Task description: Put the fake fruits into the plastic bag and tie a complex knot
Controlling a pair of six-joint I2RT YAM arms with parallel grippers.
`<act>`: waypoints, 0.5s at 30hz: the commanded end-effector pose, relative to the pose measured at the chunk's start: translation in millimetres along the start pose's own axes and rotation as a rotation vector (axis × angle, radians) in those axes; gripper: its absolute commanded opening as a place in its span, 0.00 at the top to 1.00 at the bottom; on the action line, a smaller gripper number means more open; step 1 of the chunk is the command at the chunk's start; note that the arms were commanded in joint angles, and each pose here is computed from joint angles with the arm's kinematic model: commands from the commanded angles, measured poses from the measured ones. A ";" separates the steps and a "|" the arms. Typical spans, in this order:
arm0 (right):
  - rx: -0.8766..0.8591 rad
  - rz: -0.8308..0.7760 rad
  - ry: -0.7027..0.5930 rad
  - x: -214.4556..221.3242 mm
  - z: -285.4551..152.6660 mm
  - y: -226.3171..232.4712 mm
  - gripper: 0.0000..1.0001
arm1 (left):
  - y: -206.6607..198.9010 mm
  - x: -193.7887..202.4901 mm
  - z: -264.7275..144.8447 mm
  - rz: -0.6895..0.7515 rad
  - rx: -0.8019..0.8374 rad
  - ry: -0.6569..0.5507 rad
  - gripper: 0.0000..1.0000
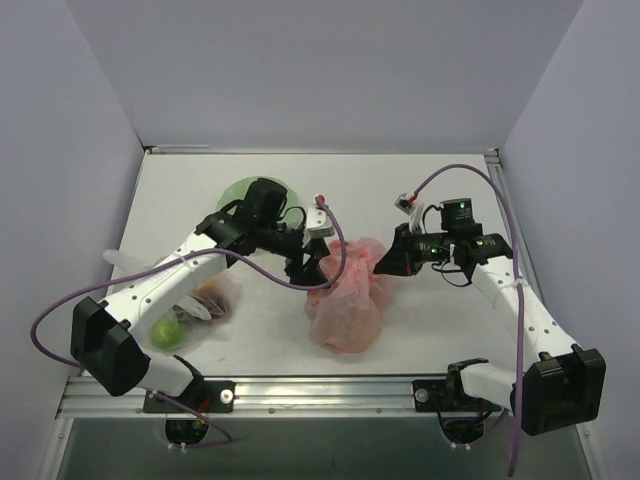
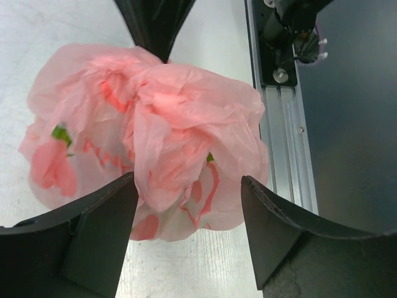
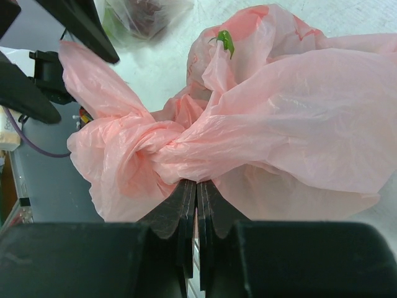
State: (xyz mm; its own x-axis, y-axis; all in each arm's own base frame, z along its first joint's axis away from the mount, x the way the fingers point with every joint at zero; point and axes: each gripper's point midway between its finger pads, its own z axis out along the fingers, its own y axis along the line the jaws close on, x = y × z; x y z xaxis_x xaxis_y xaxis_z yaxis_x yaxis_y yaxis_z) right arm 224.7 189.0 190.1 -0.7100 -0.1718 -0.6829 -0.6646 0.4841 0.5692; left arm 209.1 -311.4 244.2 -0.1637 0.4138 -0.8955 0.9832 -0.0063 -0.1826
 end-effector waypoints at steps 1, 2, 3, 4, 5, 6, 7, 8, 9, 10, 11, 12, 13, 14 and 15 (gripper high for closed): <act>0.010 -0.065 -0.003 -8.5 -6.9 9.0 1.00 | 1.0 -6.4 7.5 0.073 -0.029 0.041 0.24; 0.016 -0.068 0.000 -8.6 -7.1 8.0 1.00 | 2.3 -8.2 11.6 0.084 -0.039 0.044 0.26; 0.019 -0.073 -0.001 -8.8 -7.8 8.1 1.00 | 3.0 -10.1 12.8 0.086 -0.045 0.043 0.29; 0.027 -0.075 0.003 -7.8 -8.5 7.3 1.00 | 6.1 -10.7 13.8 0.078 -0.060 0.043 0.37; 0.032 -0.089 0.008 -7.3 -8.4 6.3 1.00 | 10.7 -14.6 14.0 0.082 -0.082 0.033 0.42; 0.036 -0.094 0.011 -7.8 -9.0 5.9 1.00 | 13.6 -14.4 14.6 0.058 -0.098 0.033 0.49; 0.042 -0.091 0.021 -5.5 -9.6 5.2 1.00 | 16.5 -15.3 14.2 0.047 -0.118 0.031 0.68; 0.049 -0.099 0.025 -5.5 -10.2 3.9 1.00 | 19.6 -16.1 14.1 0.043 -0.132 0.027 0.75; 0.068 -0.116 0.025 -6.9 -12.4 -0.2 1.00 | 20.5 -14.1 13.6 0.042 -0.137 0.031 0.83; 0.077 -0.113 0.033 -4.8 -14.6 -1.7 1.00 | 20.1 -14.9 9.5 0.045 -0.152 0.028 0.91; 0.088 -0.113 0.035 -4.6 -16.3 -4.4 1.00 | 21.3 -12.6 7.8 0.038 -0.162 0.030 1.00; 0.113 -0.128 0.029 -6.3 -20.9 -9.9 1.00 | 21.6 -4.5 6.3 0.019 -0.169 0.042 1.00; 0.125 -0.127 0.032 -5.9 -24.6 -11.4 1.00 | 24.5 -0.3 1.8 0.002 -0.188 0.045 1.00; 0.134 -0.130 0.032 -5.5 -27.3 -12.9 1.00 | 23.5 2.9 -2.4 -0.016 -0.201 0.043 1.00; 0.143 -0.137 0.035 -4.8 -30.2 -15.2 1.00 | 24.5 6.7 -5.3 -0.031 -0.211 0.045 1.00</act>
State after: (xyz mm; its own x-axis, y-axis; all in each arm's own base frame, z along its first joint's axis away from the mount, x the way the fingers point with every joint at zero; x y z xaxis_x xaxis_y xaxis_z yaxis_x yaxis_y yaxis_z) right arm 229.1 172.3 189.9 -0.6659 -0.2406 -0.7061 -0.6975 0.5367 0.4748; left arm 223.0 -318.5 222.6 -0.1870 0.4864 -0.8535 0.9819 0.1193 -0.1471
